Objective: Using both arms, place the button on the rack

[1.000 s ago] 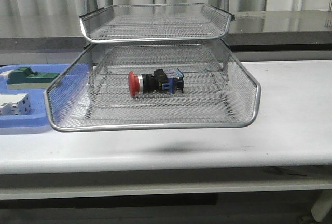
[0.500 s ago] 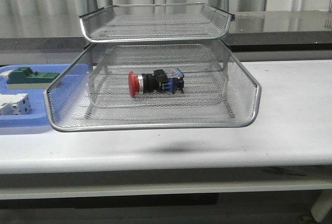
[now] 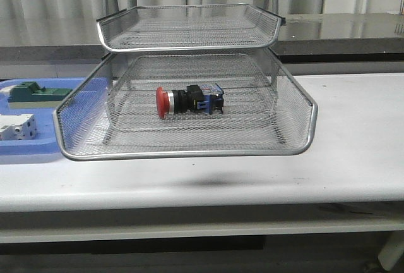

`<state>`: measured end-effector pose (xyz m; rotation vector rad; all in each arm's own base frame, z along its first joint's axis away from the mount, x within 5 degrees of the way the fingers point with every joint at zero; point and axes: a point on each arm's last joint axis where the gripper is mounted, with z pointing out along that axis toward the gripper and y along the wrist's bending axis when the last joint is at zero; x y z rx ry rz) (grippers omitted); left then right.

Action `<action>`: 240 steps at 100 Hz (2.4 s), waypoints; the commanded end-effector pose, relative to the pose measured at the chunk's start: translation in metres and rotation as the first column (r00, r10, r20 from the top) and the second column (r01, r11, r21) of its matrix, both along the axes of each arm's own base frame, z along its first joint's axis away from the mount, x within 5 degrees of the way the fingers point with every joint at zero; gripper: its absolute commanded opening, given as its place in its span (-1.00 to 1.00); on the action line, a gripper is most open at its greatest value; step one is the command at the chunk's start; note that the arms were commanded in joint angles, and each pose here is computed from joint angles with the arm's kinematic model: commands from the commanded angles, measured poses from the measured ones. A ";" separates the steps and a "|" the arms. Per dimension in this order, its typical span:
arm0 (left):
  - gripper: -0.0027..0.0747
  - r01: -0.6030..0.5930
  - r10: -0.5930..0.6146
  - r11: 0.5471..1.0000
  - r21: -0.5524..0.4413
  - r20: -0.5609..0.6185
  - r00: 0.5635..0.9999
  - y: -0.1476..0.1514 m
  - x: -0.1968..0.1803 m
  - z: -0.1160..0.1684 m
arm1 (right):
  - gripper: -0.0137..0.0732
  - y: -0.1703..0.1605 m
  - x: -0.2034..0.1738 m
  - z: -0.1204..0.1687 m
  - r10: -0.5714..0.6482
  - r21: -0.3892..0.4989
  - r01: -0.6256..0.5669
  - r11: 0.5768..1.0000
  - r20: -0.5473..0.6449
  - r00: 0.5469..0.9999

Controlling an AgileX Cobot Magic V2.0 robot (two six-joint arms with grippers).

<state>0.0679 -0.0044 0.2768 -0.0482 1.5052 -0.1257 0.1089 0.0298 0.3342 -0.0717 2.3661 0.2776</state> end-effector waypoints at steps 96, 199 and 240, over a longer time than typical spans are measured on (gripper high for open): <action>-0.98 -0.045 0.046 0.999 -0.028 0.069 0.997 0.004 -0.001 0.013 | -0.84 0.176 0.096 -0.116 0.514 -0.015 -0.531 0.847 -0.232 0.826; -0.98 -0.045 0.046 0.999 -0.028 0.069 0.997 0.004 -0.001 0.013 | -0.84 0.188 0.234 -0.105 0.488 -0.307 -0.476 0.824 -0.041 0.872; -0.98 -0.045 0.046 0.999 -0.028 0.069 0.997 0.004 -0.001 0.013 | -0.84 0.182 0.242 -0.098 0.465 -0.313 -0.458 0.832 -0.057 0.883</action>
